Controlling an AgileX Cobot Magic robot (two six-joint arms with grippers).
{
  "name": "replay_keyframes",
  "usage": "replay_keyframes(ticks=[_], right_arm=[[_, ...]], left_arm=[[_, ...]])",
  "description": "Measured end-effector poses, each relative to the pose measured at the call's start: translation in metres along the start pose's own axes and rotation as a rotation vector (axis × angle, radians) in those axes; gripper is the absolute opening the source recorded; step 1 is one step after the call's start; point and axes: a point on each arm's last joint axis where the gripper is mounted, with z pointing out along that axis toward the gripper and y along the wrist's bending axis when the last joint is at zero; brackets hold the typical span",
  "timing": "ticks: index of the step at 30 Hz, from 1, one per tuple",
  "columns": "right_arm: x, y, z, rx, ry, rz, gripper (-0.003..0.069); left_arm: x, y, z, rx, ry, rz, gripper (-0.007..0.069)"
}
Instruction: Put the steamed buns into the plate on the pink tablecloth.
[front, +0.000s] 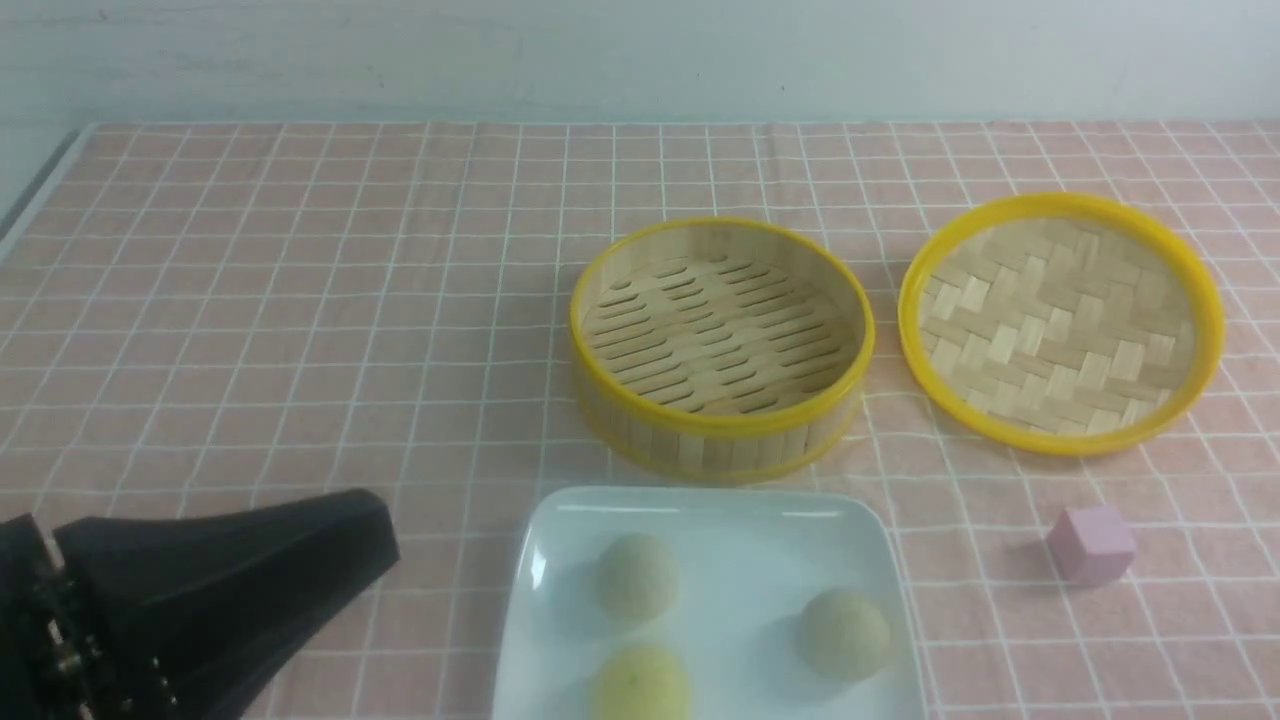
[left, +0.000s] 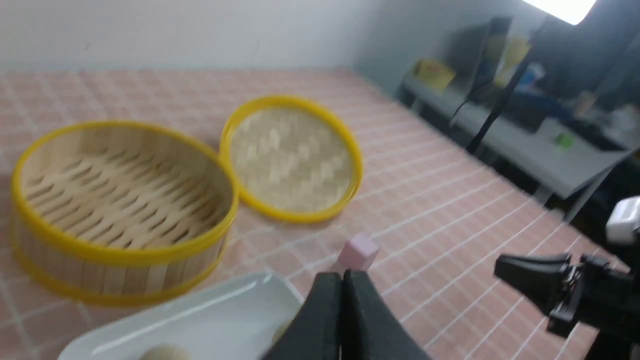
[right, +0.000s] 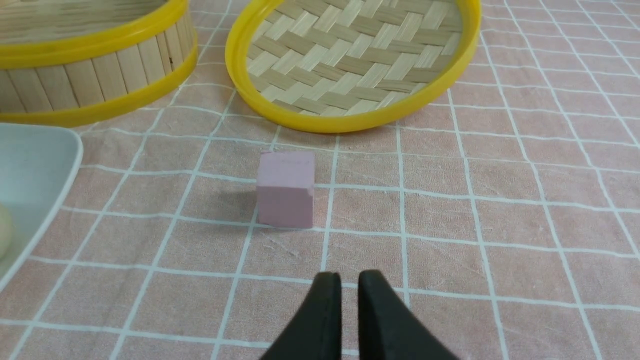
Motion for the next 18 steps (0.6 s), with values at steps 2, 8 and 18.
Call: replay_keyframes(ticks=[2, 8, 18], right_arm=[[0.000, 0.000, 0.000, 0.000, 0.000, 0.000, 0.0086], [0.000, 0.000, 0.000, 0.000, 0.000, 0.000, 0.0092], [0.000, 0.000, 0.000, 0.000, 0.000, 0.000, 0.0108]], left_arm=[[0.003, -0.001, 0.001, 0.024, -0.026, 0.005, 0.0018], [0.015, 0.005, 0.003, -0.018, 0.048, 0.008, 0.0022], [0.025, 0.012, 0.001, -0.091, 0.155, 0.010, 0.0033]])
